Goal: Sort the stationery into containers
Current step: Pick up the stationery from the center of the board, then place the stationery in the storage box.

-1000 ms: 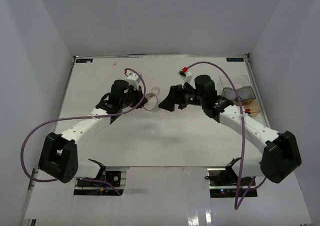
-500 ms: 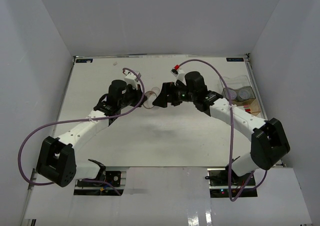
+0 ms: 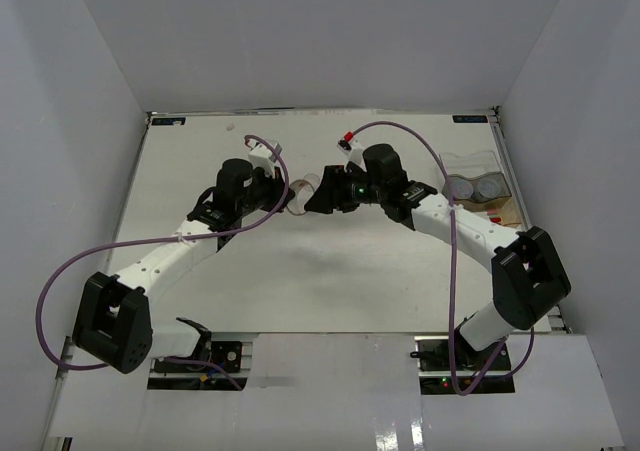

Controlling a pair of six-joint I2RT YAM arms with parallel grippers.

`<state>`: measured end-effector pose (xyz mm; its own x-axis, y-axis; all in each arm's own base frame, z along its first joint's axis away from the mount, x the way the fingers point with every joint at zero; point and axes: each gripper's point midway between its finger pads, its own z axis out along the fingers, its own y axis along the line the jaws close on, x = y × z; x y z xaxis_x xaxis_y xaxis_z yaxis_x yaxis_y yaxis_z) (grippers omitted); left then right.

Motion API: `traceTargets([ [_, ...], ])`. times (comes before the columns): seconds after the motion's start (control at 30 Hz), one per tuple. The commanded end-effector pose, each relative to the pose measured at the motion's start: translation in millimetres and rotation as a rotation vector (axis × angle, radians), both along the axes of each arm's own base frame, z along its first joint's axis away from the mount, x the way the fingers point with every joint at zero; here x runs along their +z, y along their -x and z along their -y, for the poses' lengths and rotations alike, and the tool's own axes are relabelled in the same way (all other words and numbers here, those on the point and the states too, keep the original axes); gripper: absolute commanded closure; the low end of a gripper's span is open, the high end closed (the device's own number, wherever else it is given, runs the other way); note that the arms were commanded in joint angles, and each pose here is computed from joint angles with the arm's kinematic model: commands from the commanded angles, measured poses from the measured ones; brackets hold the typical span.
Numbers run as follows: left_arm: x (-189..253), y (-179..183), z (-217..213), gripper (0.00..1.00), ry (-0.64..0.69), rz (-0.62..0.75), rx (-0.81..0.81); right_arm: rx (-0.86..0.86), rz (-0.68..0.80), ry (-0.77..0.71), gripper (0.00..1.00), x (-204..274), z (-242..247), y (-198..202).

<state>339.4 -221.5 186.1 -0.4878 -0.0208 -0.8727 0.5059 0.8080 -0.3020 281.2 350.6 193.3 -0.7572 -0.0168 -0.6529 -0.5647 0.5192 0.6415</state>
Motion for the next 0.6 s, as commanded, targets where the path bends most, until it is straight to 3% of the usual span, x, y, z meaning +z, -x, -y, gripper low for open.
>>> traceTargets([
  [0.0, 19, 2, 2, 0.88, 0.035, 0.055, -0.007, 0.007, 0.076, -0.076, 0.31, 33, -11, -9],
  [0.1, 18, 1, 2, 0.87, 0.031, 0.052, -0.004, -0.001, 0.085, -0.079, 0.49, 35, -11, -10],
  [0.2, 18, 1, 1, 0.84, 0.025, 0.053, -0.002, -0.006, 0.093, -0.079, 0.62, 36, -10, -11],
  [0.3, 16, 0, 1, 0.73, 0.022, 0.047, 0.003, -0.011, 0.097, -0.075, 0.67, 36, -8, -11],
  [0.43, 8, -3, -6, 0.37, -0.012, 0.018, 0.044, -0.066, 0.113, -0.051, 0.75, 34, 7, -19],
  [0.47, 7, -4, -7, 0.23, -0.017, 0.015, 0.053, -0.086, 0.107, -0.039, 0.76, 30, 13, -21],
  [0.57, 5, -9, -15, 0.08, -0.033, 0.004, 0.102, -0.211, 0.104, 0.045, 0.77, 17, 45, -35],
])
